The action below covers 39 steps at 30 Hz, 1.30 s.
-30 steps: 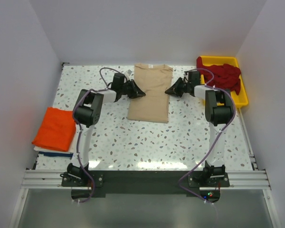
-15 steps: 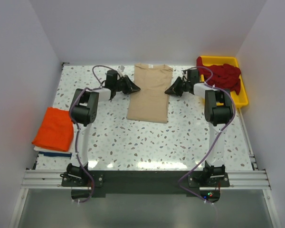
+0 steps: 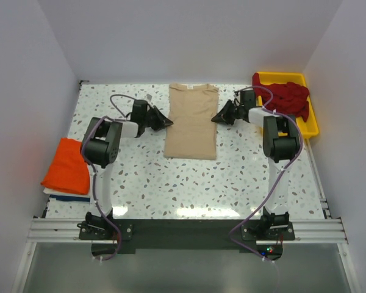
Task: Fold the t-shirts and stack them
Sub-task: Fold the tshirt
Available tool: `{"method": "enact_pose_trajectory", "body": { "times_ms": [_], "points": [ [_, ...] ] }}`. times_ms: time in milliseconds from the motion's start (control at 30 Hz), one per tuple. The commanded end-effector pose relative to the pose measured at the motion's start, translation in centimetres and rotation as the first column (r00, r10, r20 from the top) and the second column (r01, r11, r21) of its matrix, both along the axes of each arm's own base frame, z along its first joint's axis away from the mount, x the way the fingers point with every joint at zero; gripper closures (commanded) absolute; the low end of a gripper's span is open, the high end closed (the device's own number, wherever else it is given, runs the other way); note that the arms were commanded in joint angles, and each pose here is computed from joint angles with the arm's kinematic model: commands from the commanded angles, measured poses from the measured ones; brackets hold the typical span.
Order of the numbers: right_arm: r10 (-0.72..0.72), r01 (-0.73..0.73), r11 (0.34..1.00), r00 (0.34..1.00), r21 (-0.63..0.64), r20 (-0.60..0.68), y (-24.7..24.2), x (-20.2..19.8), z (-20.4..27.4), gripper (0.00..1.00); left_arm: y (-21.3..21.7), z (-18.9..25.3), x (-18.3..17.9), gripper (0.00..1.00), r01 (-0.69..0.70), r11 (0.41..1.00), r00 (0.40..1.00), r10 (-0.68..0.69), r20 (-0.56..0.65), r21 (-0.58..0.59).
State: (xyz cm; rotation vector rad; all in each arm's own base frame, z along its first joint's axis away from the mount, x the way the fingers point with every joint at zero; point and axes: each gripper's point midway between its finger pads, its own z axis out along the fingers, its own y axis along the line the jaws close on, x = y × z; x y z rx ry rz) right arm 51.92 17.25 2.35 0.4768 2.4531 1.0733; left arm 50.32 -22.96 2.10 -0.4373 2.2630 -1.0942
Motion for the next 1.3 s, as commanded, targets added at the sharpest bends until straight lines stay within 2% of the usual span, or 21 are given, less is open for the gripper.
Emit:
{"method": "enact_pose_trajectory", "body": {
  "times_ms": [0, 400, 533, 767, 933, 1100, 1267],
  "points": [
    [-0.010, 0.007, 0.996, 1.000, -0.092, -0.022, -1.0, -1.8, -0.7, 0.89, 2.6, -1.9, -2.2, 0.94, -0.098, 0.991, 0.991, 0.106, -0.079, 0.096],
    [0.041, -0.049, 0.989, 0.997, -0.140, -0.058, -0.7, -8.3, -2.0, 0.89, 1.7, -0.6, -9.0, 0.95, -0.074, 0.991, 0.993, 0.084, -0.085, 0.116],
    [0.064, -0.077, 0.985, 0.994, -0.152, -0.084, -0.5, -11.0, -2.8, 0.89, 2.0, -0.9, -12.4, 0.94, -0.077, 0.987, 0.991, 0.092, -0.099, 0.140],
    [0.095, -0.108, 0.978, 0.992, -0.175, -0.081, -0.3, -15.5, -2.0, 0.88, 2.7, 0.8, -17.3, 0.93, -0.068, 0.985, 0.995, 0.079, -0.059, 0.161],
    [0.141, -0.148, 0.973, 0.989, -0.176, -0.051, -0.2, -17.2, -0.2, 0.83, 3.3, 1.4, -20.5, 0.91, -0.043, 0.989, 0.998, 0.050, -0.049, 0.141],
    [0.172, -0.172, 0.975, 0.985, -0.138, -0.013, 0.7, -16.0, 1.4, 0.82, 2.8, 3.8, -19.5, 0.90, -0.031, 0.991, 0.999, 0.029, 0.013, 0.129],
    [0.172, -0.170, 0.973, 0.985, -0.154, -0.002, 0.8, -14.0, 2.4, 0.81, 1.3, 6.3, -16.8, 0.87, 0.013, 0.992, 0.996, -0.024, 0.086, 0.126]
  ]
}}
